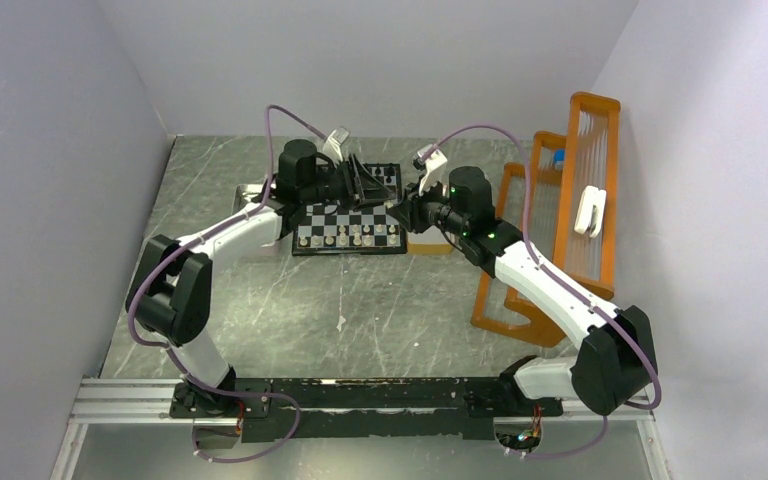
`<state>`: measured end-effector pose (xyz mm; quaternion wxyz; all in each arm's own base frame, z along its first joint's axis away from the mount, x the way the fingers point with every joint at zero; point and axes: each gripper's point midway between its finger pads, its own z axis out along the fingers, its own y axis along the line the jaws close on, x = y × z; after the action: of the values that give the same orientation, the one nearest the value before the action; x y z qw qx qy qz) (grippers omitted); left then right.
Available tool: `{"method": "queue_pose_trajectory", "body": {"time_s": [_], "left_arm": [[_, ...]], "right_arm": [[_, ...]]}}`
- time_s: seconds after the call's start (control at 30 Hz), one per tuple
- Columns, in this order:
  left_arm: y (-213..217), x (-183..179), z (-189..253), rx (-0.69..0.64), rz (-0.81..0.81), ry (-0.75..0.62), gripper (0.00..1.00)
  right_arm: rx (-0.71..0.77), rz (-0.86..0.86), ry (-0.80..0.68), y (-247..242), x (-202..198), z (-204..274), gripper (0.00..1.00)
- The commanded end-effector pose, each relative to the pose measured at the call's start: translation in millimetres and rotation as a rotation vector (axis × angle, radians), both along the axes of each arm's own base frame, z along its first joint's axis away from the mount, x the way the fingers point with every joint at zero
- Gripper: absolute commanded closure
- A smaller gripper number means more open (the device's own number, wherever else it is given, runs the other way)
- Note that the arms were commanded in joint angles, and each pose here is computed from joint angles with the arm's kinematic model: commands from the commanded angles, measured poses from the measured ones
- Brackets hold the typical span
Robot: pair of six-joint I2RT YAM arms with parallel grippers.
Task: Set up the chess pieces on the board
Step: Place the chess piece on the chessboard.
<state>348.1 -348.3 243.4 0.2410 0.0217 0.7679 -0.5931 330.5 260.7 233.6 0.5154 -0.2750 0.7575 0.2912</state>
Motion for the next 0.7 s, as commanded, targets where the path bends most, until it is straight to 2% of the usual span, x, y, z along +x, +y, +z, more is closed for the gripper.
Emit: {"method": "queue_pose_trajectory", "body": {"time_s": [0.0,0.2,0.53,0.67], "left_arm": [[-8.9,-15.0,3.6,-0.057,-0.058,0.009,0.61],[-5.6,-15.1,-0.5,-0.01,-0.045,-0.01,0.65],[-9.3,-8.1,-1.7,-0.004,-0.048,-0.036,0.82],[-7.9,-5.3,-5.0,0.041,-0.049,-0.063,0.89]], "right_arm": [[0.02,-0.031,-0.023,-3.0,1.3,6.8,0.75],[0.021,-0.053,-0.023,-4.4,3.9,3.9,0.75],[0.011,-0.009,0.011,0.3,-2.3,-13.9,0.75],[-0.001,-0.009,0.026,-0.8,-3.4,-19.0,0.75]]}}
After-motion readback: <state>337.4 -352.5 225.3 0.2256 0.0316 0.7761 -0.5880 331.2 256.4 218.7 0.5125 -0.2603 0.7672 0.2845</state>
